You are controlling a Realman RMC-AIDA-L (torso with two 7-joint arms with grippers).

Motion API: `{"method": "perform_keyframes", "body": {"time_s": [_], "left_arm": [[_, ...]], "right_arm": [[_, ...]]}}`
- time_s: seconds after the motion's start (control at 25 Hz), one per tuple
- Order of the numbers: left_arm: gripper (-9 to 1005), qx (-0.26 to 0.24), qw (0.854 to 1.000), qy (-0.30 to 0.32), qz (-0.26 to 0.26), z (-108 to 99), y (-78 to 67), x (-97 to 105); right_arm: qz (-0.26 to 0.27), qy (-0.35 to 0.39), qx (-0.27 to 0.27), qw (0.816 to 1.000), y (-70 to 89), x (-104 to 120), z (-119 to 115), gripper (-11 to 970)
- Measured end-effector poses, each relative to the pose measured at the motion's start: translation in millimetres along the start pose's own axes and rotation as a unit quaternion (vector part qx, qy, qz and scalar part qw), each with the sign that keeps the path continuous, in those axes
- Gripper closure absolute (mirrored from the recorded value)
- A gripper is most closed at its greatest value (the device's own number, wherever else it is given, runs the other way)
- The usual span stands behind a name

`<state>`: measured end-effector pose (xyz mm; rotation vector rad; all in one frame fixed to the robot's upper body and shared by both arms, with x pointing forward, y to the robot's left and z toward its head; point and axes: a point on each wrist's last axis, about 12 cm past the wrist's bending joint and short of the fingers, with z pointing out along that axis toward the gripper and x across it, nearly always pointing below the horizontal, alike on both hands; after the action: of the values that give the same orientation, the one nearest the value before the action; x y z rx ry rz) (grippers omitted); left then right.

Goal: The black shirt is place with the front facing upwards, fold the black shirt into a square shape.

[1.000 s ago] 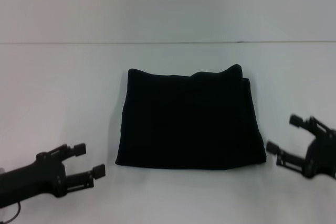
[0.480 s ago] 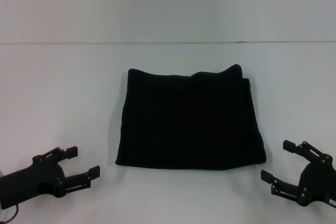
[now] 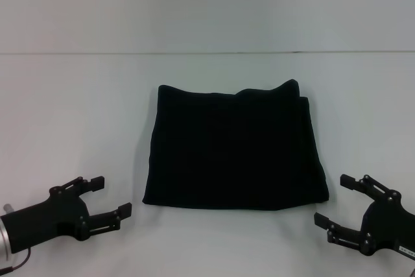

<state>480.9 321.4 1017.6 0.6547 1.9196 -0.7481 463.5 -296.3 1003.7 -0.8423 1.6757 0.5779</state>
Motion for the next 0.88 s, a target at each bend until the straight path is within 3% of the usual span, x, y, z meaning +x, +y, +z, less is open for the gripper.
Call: {"method": "perform_keyframes", "body": {"time_s": [0.88], "left_arm": [[62,0.009,1.000,-0.008,-0.002,5.8,-2.7,-3.5]], "right_arm": [[0.008,-0.014,-0.003,1.000,0.9,-3.1,3.2,9]]}}
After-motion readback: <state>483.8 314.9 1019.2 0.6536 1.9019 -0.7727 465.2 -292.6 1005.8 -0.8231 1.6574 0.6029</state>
